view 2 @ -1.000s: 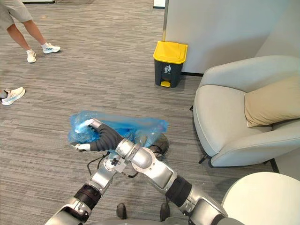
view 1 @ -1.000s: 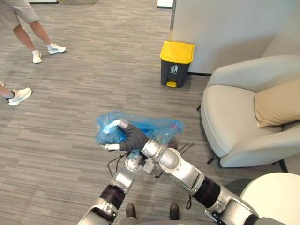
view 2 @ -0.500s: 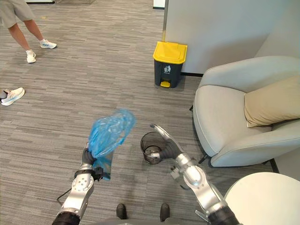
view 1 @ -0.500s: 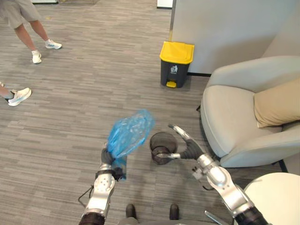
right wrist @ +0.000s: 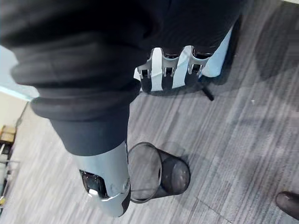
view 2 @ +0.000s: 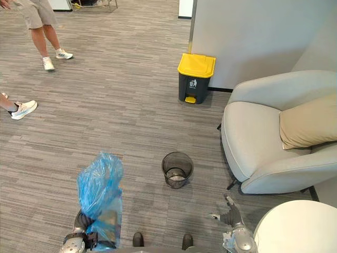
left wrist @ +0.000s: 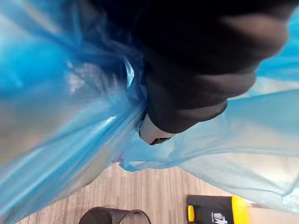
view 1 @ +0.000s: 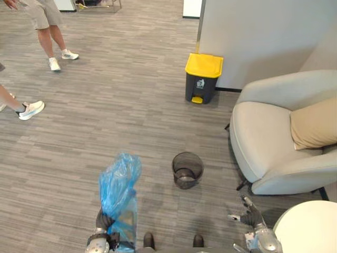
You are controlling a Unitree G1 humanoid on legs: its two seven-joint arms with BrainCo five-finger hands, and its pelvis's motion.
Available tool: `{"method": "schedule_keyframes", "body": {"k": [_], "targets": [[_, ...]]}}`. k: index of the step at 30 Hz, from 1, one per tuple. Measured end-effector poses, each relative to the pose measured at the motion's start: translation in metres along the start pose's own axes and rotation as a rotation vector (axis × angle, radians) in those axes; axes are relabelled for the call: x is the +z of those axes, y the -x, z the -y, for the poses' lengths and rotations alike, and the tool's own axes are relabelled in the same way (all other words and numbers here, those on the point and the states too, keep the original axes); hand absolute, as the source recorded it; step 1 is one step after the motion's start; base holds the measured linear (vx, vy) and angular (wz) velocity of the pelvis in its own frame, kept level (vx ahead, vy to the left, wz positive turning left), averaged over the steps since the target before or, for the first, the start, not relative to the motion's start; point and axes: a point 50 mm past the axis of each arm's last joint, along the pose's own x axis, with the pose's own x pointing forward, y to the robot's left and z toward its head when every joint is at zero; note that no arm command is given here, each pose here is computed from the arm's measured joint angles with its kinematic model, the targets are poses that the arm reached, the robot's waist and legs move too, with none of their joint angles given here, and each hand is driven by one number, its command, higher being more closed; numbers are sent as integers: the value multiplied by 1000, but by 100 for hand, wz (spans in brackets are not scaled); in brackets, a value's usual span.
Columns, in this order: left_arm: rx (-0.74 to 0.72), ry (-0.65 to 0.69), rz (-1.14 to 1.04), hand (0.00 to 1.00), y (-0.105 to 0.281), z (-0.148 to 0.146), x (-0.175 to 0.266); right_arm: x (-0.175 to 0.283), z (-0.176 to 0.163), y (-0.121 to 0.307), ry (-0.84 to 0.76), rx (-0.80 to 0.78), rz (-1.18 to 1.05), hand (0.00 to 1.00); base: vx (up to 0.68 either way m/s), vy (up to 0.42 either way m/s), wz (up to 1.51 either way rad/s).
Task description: Gather rubbish on tea table into small bin, then transfer packed bag to large trash can.
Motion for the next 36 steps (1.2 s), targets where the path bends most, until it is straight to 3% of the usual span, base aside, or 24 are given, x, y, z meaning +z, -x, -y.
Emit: {"method": "schedule_keyframes", "body": {"k": [8, 20, 27, 30, 36], "targets": [[-8, 74, 35, 100, -5, 11, 11, 2, 7, -2, -65, -96, -5, 0, 28, 72, 96], [-15, 3, 138, 100, -6, -3, 36, 12, -24, -5, -155, -57, -13, 0, 229, 80, 21], [-25, 19, 151, 100, -20, 6, 46, 0, -23, -5, -163, -58, -71, 0, 494, -112, 29], [-52, 88, 152, 100, -19, 27, 49, 7, -13, -3, -161, -82, -25, 0, 682, -300, 5], [-59, 108, 175, 100, -16, 31, 53, 18, -19, -4, -243, -88, 11, 0, 541, -165, -84]]}}
